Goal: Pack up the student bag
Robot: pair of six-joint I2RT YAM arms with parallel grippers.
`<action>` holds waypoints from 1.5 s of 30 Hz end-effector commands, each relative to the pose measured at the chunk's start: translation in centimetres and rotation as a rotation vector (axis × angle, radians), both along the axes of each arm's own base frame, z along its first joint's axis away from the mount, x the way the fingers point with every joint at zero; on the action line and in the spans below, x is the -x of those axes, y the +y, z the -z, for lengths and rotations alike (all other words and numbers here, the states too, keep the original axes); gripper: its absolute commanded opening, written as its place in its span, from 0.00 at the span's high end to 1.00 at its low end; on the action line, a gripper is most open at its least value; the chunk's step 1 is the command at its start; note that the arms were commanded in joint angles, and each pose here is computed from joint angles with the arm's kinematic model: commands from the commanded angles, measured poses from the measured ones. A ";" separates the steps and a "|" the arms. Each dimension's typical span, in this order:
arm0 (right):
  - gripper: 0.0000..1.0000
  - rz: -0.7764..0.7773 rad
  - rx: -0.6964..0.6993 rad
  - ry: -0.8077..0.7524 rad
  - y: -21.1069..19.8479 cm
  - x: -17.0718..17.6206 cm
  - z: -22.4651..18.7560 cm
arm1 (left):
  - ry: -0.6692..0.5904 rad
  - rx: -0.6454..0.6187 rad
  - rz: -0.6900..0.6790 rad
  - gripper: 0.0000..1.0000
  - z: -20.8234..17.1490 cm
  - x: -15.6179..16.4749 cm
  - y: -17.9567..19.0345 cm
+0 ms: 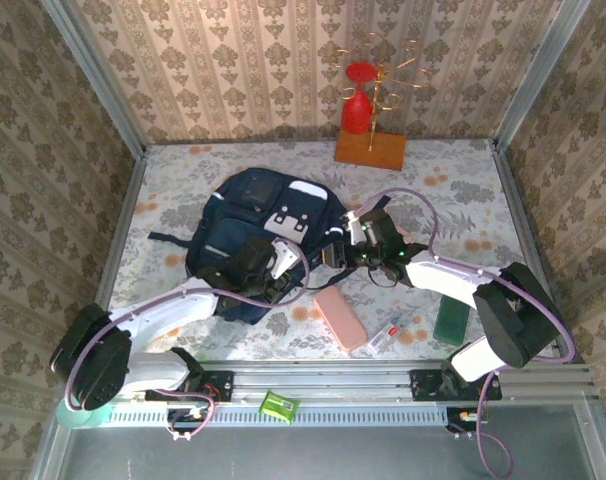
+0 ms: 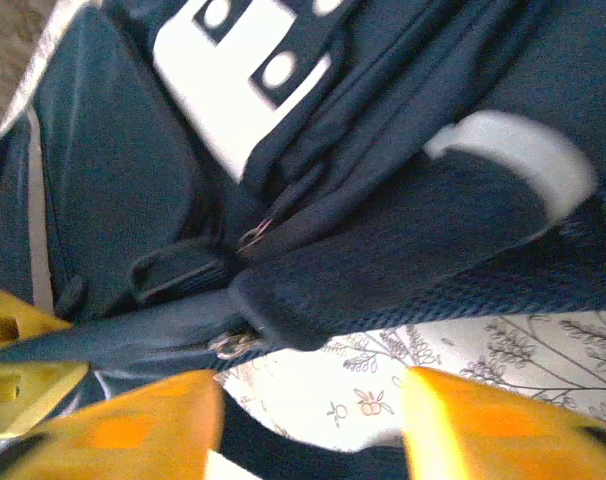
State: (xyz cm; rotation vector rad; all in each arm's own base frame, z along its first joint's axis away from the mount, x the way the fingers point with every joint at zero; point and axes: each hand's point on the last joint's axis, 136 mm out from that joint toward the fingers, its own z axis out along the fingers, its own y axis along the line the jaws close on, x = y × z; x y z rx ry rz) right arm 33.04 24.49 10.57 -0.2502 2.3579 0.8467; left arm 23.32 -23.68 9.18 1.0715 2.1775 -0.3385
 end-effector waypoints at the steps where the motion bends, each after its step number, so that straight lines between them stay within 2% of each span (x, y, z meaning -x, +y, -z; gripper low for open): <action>1: 0.27 0.093 -0.178 0.042 -1.3 -2.2 -2.3 | -0.049 0.069 0.046 1.00 -2.0 0.0 -0.5; 3: 0.22 0.219 -0.226 0.101 -2.8 -4.3 -1.7 | -0.051 0.081 0.049 1.00 -2.1 0.2 -0.5; 6: 0.17 0.296 -0.209 0.157 -3.2 -7.0 -0.4 | -0.057 0.095 0.051 1.00 -2.2 0.3 -0.5; 12: 0.19 0.353 -0.223 0.243 -2.3 -11.5 2.9 | -0.066 0.099 0.053 1.00 -2.2 0.4 -0.3; 14: 0.27 0.342 -0.259 0.267 -1.6 -12.0 3.6 | -0.069 0.102 0.047 1.00 -2.2 0.3 -0.2; 18: 0.70 0.326 -0.346 0.240 -1.4 -12.1 2.7 | -0.067 0.097 -0.015 1.00 -2.1 -0.8 0.6; 19: 0.76 0.328 -0.358 0.221 -1.7 -11.9 2.2 | -0.064 0.095 -0.040 1.00 -2.0 -1.2 0.9; 20: 0.81 0.331 -0.372 0.193 -2.0 -11.6 1.5 | -0.057 0.095 -0.070 0.99 -2.0 -1.8 1.3; 21: 0.84 0.335 -0.385 0.159 -2.4 -11.3 0.8 | -0.049 0.102 -0.108 0.94 -2.1 -2.5 1.7; 25: 0.89 0.361 -0.419 0.081 -3.5 -9.6 -1.0 | 0.012 0.148 -0.207 0.86 -2.0 -4.6 2.7; 28: 0.89 0.379 -0.406 0.073 -3.3 -7.9 0.0 | 0.049 0.153 -0.240 0.79 -1.6 -5.4 2.9; 32: 0.82 0.342 -0.370 0.126 -1.4 -6.0 2.5 | 0.083 0.197 -0.226 0.61 -1.9 -4.7 2.4; 39: 0.69 0.297 -0.185 0.140 -0.7 -2.0 5.9 | 0.029 0.398 -0.290 0.43 -6.1 -4.0 2.5; 42: 0.62 0.275 -0.086 0.109 -0.7 -1.1 6.0 | 0.051 0.427 -0.282 0.46 -7.0 -4.3 1.1; 45: 0.57 0.265 0.009 0.074 -0.9 -0.6 5.9 | 0.074 0.305 -0.266 0.58 -5.3 -4.9 -0.5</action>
